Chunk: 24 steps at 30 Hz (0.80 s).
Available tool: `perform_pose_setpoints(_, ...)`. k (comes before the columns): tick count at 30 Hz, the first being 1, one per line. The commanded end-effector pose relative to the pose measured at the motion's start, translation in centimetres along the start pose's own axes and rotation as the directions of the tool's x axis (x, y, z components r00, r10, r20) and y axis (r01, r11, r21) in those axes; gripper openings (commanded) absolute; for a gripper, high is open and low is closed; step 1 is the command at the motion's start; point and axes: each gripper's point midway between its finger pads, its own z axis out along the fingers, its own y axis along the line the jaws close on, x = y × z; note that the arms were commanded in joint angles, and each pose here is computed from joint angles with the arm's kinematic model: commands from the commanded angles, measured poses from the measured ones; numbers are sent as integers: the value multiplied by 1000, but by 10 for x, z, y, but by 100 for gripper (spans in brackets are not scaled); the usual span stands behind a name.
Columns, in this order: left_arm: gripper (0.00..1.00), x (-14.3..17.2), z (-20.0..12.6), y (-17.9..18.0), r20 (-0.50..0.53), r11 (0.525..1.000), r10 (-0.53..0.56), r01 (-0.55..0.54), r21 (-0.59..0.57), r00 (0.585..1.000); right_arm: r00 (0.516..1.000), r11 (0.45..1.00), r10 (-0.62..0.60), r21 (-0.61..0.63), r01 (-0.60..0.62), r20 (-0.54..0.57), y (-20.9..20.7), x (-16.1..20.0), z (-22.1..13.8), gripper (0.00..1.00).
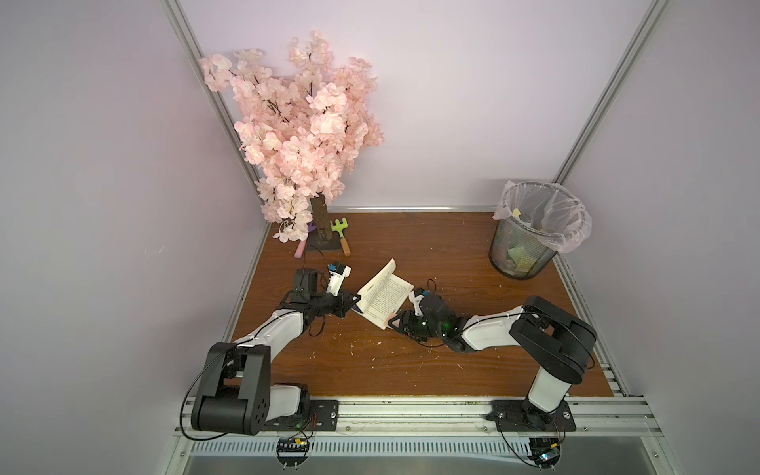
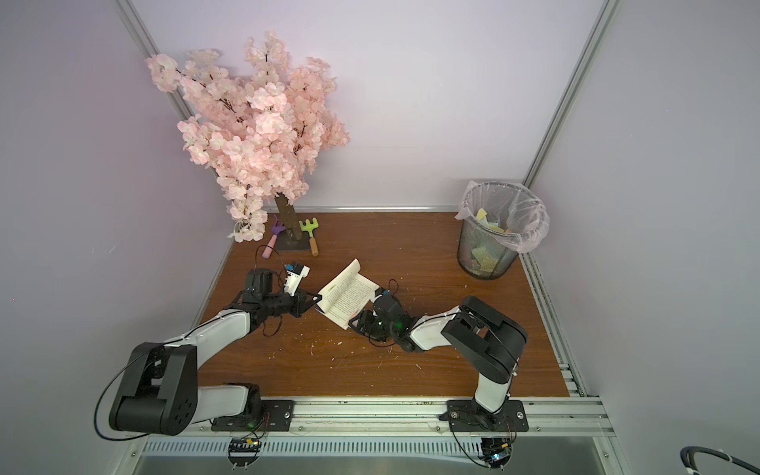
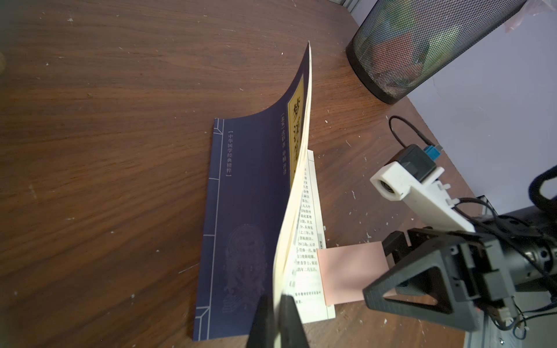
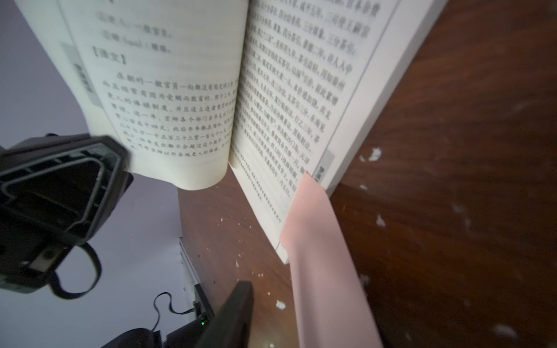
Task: Peel off the used sticky note
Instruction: Tear off the note from the book.
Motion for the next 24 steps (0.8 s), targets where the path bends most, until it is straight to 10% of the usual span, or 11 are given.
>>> perform_pose_setpoints(1,2,1,-4,4,1,1000,-14,14,-10,1000,998,998,58,-5,-58,-17,-8,7,2,20)
perform_pose_setpoints(5,2,1,-4,3,2,1000,-13,13,-11,1000,999,999,38,14,-38,0,-12,1,-7,0)
perform_pose_setpoints(24,1,2,-3,4,-6,1000,-16,16,-7,1000,980,988,-151,54,145,126,5,-53,-101,0)
